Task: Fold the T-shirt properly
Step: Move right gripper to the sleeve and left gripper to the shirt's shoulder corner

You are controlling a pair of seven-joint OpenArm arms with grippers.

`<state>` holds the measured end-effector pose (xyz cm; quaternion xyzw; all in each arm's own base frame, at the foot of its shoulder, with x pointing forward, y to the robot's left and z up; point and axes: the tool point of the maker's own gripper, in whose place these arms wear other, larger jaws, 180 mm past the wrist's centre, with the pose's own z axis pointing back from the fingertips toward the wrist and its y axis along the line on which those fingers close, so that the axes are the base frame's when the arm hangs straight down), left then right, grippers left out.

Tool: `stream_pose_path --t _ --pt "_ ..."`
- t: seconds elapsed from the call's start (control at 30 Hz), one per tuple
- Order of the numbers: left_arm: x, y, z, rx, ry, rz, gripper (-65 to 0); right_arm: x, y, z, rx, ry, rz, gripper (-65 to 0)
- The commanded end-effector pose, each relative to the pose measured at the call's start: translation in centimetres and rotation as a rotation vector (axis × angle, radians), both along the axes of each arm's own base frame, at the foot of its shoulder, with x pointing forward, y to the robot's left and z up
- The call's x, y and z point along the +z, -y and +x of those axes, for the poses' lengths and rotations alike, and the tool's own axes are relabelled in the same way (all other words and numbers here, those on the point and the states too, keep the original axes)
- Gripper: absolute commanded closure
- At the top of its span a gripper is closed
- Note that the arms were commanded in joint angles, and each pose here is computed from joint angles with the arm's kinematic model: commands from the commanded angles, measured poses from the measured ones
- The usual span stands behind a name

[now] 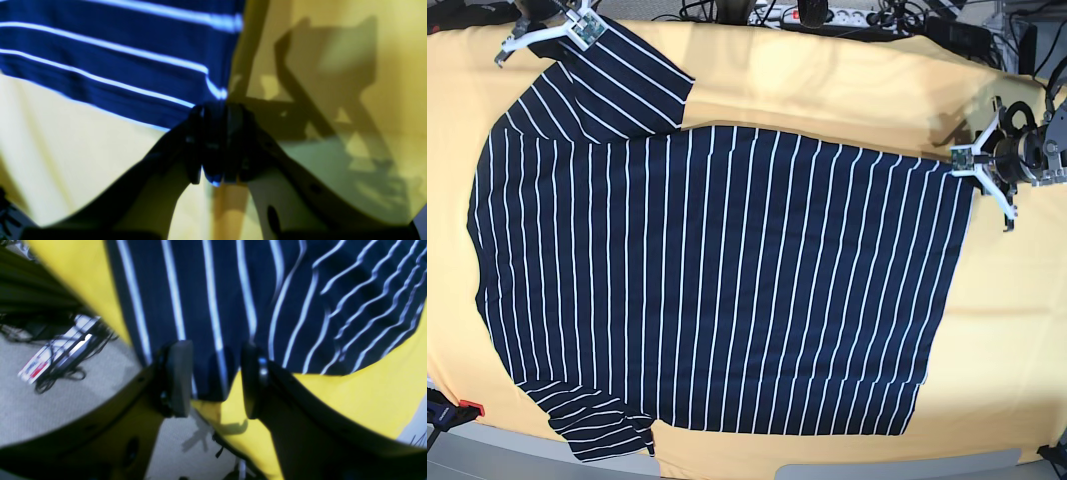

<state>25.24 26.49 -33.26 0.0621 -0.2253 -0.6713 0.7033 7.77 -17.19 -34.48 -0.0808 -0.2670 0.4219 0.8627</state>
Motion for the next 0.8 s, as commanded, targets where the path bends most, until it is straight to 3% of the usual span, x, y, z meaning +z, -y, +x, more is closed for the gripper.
stream_pose_path --t 0.0,0.17,0.37,0.6,0.77 --pt "2.3 0.6 1.5 -0.016 0.07 -0.02 -10.3 0.5 -0.3 -0.1 0.025 0.006 0.008 -28.9" --pt "3.7 2.8 1.4 -0.083 0.106 -0.038 -9.8 0.2 -1.7 -0.9 0.039 -0.044 0.086 -29.0" --pt "3.8 2.9 1.3 -0.086 0.107 -0.036 -9.8 0.9 -0.7 0.9 -0.026 0.037 0.067 -41.0" --pt "3.7 2.6 1.4 -0.078 0.106 -0.02 -9.8 -0.3 0.9 3.7 -0.071 0.1 0.043 -40.9" --pt "3.7 2.6 1.4 -0.079 0.106 -0.02 -9.8 -2.5 1.6 3.1 -0.106 0.039 0.062 -40.7"
